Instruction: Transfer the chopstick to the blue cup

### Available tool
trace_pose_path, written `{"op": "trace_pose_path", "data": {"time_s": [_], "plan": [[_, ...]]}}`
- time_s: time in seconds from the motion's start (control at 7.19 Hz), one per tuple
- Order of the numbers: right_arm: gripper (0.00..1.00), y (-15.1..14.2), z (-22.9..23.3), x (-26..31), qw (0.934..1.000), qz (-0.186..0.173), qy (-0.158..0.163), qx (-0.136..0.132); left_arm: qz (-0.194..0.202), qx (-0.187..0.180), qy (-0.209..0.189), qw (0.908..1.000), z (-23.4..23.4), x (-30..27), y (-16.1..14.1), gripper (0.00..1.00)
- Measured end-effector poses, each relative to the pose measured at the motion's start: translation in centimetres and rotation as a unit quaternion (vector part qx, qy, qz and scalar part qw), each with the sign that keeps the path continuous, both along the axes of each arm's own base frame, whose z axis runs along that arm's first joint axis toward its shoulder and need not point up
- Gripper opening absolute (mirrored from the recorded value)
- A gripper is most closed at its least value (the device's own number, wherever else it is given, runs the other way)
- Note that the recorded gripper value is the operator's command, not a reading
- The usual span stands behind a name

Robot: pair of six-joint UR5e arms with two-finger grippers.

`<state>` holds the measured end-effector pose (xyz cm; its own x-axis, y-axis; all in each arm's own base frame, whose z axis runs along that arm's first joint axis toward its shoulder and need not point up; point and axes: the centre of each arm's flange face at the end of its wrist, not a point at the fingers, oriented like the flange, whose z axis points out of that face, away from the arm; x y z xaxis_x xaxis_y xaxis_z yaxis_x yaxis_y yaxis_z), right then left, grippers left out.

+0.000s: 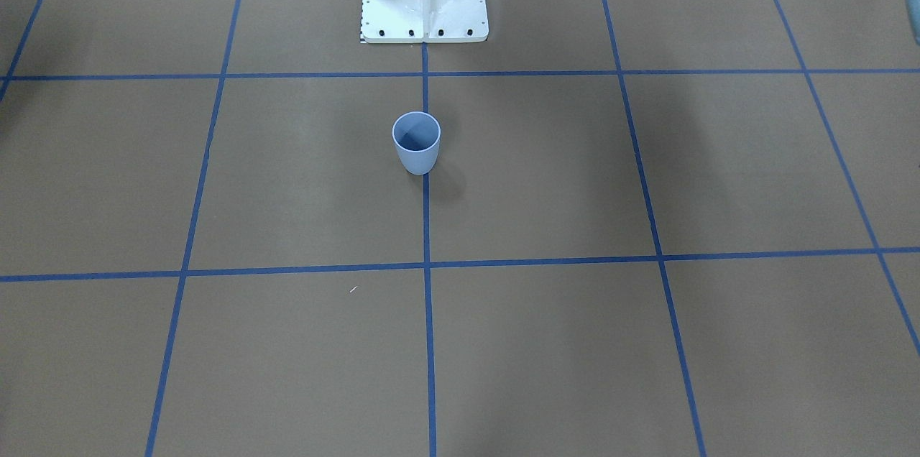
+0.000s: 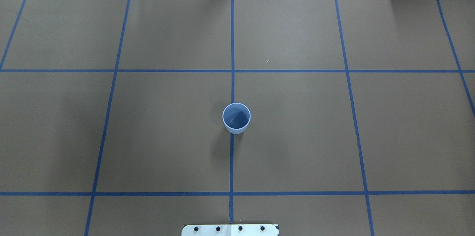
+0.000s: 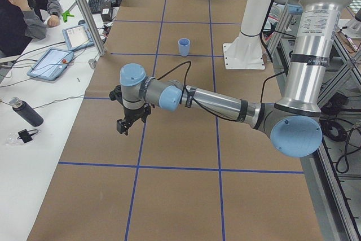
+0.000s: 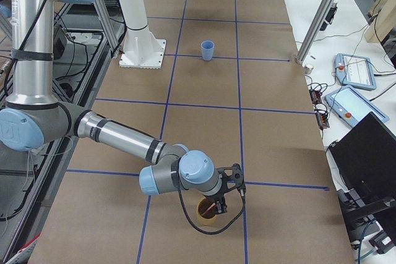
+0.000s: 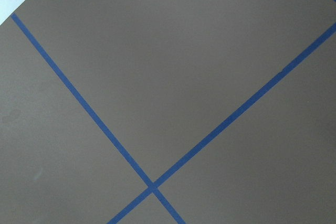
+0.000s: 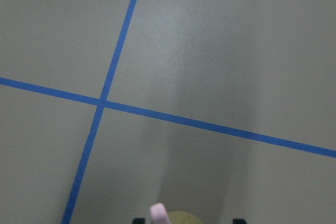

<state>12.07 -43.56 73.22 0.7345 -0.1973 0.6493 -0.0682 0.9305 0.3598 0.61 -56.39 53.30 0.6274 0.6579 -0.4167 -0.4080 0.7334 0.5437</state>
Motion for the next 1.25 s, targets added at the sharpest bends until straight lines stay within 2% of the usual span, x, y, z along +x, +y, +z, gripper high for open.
{"op": "trace_pose_path", "data": {"time_s": [0.14,0.28,0.83,1.25], "plan": [[0.08,0.0,-0.1,0.0,1.0,-0.001,-0.003,0.001,0.0,0.001,0.001,1.0,0.2,0.0,0.2,0.99],[0.0,0.0,-0.2,-0.1,1.0,-0.001,-0.004,0.002,0.0,0.002,0.003,1.0,0.3,0.0,0.4,0.99],[0.0,-0.1,-2.4,0.5,0.9997,0.001,-0.007,0.025,-0.001,0.003,0.004,1.0,0.4,0.0,0.5,0.99],[0.0,1.5,-4.7,5.8,0.9971,0.056,-0.022,0.047,-0.001,0.001,0.005,1.0,0.4,0.1,0.5,0.99]]}}
